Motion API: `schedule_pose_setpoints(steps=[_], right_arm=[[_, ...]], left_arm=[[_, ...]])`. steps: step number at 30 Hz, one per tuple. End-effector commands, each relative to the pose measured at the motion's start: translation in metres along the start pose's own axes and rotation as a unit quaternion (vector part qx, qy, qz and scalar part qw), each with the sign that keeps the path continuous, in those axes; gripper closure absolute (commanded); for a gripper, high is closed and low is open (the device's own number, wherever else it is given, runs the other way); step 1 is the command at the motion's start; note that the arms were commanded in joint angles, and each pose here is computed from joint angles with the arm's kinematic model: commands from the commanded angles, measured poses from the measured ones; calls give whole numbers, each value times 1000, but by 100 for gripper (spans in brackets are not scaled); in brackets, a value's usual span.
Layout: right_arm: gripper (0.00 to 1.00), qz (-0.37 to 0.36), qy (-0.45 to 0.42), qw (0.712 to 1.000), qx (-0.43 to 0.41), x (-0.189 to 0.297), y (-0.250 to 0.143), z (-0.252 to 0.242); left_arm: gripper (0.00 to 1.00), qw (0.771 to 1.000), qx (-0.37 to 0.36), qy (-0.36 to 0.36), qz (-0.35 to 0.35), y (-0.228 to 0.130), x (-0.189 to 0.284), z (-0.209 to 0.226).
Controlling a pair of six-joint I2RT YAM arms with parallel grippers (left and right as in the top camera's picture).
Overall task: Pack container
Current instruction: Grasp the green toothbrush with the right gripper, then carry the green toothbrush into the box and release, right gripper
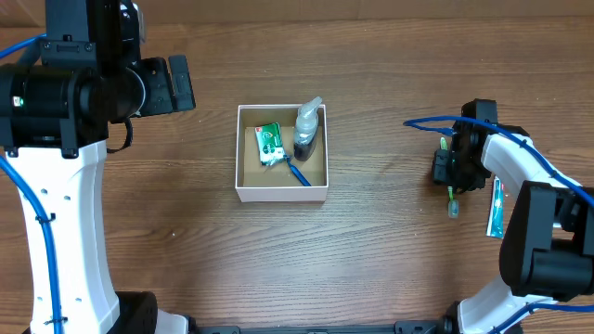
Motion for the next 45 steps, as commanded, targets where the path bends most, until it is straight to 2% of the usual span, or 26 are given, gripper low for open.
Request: schedule_pose_setpoints(steps=[1,4,6,11,17,22,24,27,32,41,42,44,45], right_arm=[[81,10,8,1000,-4,-4,-4,0],[87,8,9,1000,-17,-2,-2,1],[96,8,9,1000,-17,1,0,1],[96,24,16,999,-40,21,8,5],[96,28,66,997,-9,93,21,36],[96,-80,115,982,126,185,11,96],[96,-126,133,962,203,212,-3,124],[96,-182,151,916,323,236,-32,168],[96,-198,148,875,416,229,-66,225],[95,-120,133,850,495,159,-93,288],[92,-113,131,849,499,153,-94,292],[77,-107,129,849,501,144,-94,297],[75,-107,128,849,501,142,-93,298]], left_arm=[[0,1000,-3,-2,4,0,-2,0],[0,1000,-3,-2,4,0,-2,0],[0,1000,-3,-2,4,0,-2,0],[0,1000,-3,-2,4,0,-2,0],[0,1000,-3,-2,4,0,-2,0],[0,1000,-3,-2,4,0,-2,0],[0,1000,-3,-2,4,0,-2,0],[0,1000,-3,-2,4,0,-2,0],[0,1000,-2,-2,5,0,-2,0],[0,1000,-3,-2,5,0,-2,0],[0,1000,-3,-2,5,0,-2,0],[0,1000,-3,-2,5,0,-2,0],[0,1000,-3,-2,5,0,-2,0]])
Point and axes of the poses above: each gripper's point midway between its finger pads, its own x axis back along the fingers, its own z axis along the line the jaws close on, y = z × x, the point moved 10 cm from there along x, back along the fingers, and after that the axes turned 5 degrees about -x, right-handed, at the moved point
